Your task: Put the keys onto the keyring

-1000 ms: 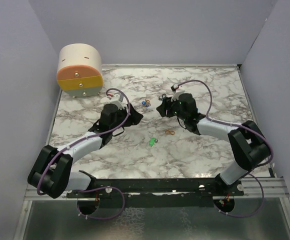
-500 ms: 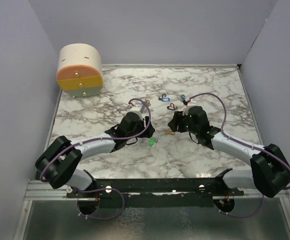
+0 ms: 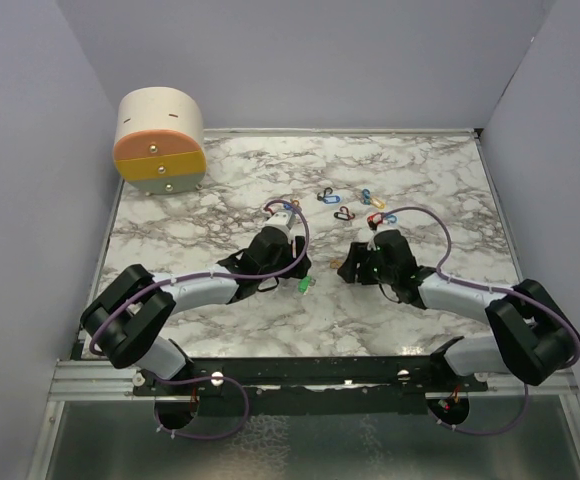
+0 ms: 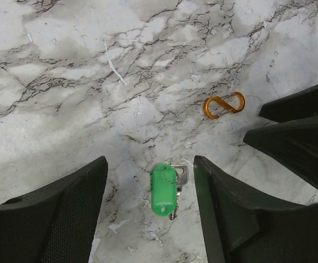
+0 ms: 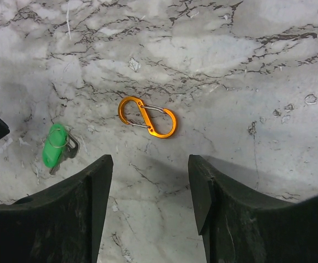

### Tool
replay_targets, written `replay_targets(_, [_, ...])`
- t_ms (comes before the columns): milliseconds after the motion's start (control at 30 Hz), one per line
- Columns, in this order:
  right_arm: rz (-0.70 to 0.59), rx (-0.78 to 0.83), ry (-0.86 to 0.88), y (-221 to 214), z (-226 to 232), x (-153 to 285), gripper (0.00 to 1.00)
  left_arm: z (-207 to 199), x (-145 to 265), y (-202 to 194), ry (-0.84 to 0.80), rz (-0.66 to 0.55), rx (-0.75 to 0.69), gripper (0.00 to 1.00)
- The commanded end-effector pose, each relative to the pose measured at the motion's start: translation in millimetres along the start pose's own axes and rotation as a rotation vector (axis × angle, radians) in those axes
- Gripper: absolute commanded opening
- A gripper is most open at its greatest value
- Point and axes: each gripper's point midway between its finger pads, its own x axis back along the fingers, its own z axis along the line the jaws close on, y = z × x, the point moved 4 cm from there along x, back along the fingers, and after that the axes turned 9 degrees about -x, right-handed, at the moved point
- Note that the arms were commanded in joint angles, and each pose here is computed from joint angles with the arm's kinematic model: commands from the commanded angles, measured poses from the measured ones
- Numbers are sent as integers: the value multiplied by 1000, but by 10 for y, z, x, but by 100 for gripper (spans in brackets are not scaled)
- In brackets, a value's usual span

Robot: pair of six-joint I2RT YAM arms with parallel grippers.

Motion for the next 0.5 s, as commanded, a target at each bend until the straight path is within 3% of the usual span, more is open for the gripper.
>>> replay_targets(0, [-16, -36, 63, 12, 84, -65, 59, -29, 3, 96, 6, -34, -11, 66])
replay_targets(467, [27, -27, 121, -54, 141, -268, 59, 28, 35, 53, 29, -38, -18, 66])
